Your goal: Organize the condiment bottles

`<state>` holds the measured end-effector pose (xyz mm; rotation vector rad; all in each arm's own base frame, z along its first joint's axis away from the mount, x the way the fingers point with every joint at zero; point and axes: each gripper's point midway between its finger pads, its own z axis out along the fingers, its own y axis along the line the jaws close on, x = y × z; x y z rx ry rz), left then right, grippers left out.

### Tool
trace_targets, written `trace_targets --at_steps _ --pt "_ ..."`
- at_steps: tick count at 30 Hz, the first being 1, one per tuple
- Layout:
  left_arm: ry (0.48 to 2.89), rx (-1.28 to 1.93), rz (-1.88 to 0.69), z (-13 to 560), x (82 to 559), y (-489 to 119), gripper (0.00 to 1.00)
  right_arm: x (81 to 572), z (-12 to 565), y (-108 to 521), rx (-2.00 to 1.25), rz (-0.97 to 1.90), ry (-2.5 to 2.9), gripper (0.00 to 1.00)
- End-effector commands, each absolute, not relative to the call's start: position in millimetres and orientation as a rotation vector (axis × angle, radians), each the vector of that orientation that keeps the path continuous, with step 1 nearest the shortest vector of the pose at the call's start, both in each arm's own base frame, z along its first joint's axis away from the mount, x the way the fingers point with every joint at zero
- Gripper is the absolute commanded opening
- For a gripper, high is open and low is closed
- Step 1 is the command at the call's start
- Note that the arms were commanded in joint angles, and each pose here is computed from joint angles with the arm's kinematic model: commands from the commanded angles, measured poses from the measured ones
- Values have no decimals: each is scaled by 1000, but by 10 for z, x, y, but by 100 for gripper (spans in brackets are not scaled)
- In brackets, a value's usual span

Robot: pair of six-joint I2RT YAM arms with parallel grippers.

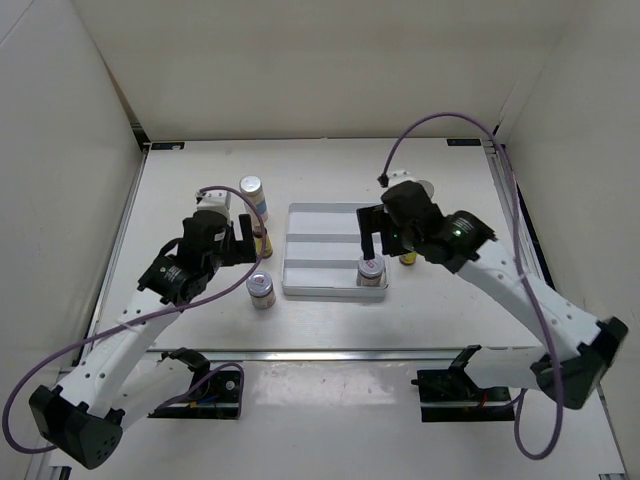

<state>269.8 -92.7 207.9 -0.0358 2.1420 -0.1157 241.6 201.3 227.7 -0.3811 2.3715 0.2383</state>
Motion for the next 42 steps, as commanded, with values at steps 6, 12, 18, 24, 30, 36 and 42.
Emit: trace_targets --at_steps 6,12,18,24,30,36,42 --pt "2249 151 -490 2114 2208 -1504 100 2282 2380 1773 -324 220 2323 100" --pt "2363 217 -470 1797 2145 -1621 100 2227 2219 1815 -354 243 2359 100" --pt "2445 150 -355 1529 2184 -1551 100 2236 2240 1834 -329 261 2353 100" --pt "2528 125 -283 1295 2190 -1518 100 2190 2228 1788 -327 265 2348 100" --pt "2569 66 -225 1139 2184 -1459 100 2172 2191 1792 -334 268 2359 100" --pt "2625 45 -159 967 2198 -1434 100 2163 2156 1783 -337 262 2366 100" --pt "2670 24 -128 836 2229 -1402 76 2162 2157 1787 -326 266 2368 100"
